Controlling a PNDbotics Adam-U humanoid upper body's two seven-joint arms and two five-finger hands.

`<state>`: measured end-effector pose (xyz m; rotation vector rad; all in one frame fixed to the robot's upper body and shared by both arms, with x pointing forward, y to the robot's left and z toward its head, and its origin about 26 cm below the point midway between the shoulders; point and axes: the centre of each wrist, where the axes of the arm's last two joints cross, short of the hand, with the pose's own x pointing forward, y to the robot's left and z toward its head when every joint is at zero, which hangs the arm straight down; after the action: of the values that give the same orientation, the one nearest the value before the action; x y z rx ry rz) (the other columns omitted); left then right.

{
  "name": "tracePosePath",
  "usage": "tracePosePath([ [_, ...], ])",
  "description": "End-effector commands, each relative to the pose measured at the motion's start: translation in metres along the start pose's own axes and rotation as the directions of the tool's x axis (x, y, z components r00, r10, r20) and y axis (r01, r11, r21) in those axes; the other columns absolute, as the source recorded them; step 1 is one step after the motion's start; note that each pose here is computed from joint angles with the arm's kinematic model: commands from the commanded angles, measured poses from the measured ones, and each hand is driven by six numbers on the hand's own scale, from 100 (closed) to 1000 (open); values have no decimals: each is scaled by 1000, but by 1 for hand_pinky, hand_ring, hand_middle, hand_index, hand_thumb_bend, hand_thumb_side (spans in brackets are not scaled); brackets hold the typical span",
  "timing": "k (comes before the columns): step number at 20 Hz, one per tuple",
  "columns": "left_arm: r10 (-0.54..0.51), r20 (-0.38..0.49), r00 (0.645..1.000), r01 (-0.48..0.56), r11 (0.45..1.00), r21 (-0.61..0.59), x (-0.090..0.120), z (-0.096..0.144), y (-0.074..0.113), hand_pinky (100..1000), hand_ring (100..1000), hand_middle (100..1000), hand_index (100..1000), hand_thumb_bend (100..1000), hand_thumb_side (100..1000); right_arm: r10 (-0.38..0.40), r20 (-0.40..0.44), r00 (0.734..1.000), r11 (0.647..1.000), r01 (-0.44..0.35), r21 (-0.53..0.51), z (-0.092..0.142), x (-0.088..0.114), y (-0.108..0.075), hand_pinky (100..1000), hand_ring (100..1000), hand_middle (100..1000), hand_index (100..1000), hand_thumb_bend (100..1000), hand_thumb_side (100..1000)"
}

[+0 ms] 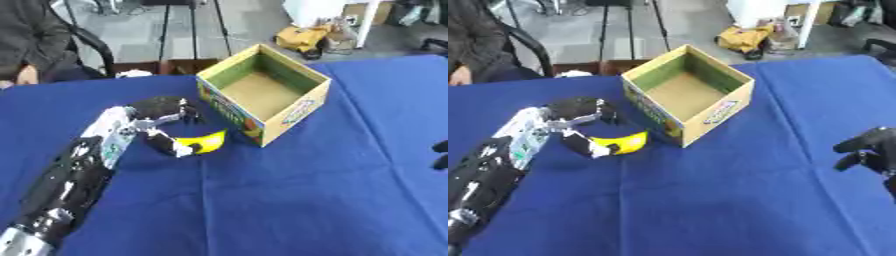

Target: Pick up objects on the table and place them in the box.

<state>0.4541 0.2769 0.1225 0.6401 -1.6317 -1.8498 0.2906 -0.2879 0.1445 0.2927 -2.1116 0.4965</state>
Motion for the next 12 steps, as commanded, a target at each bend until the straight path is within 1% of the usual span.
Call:
tracePosePath([
  [1, -38, -22, 999, 38, 999, 10, -4, 1, 12, 589, 565, 585, 799, 349, 510, 13, 19, 1000, 1000, -14, 11, -2, 7, -3, 528, 656, 547, 648, 100, 611],
  [8, -62, -54, 997, 61, 998, -17, -7, 3, 5, 583, 560, 582, 795, 372, 536, 13, 18, 1000, 1000, -13, 10, -2, 6, -3, 527, 657, 547, 648, 100, 611],
  [12, -74, -69, 995, 73, 997, -25, -8, 3, 3, 579, 555, 577, 794, 384, 533, 13, 17, 1000, 1000, -13, 9, -2, 6, -3, 527, 656, 547, 648, 100, 611],
])
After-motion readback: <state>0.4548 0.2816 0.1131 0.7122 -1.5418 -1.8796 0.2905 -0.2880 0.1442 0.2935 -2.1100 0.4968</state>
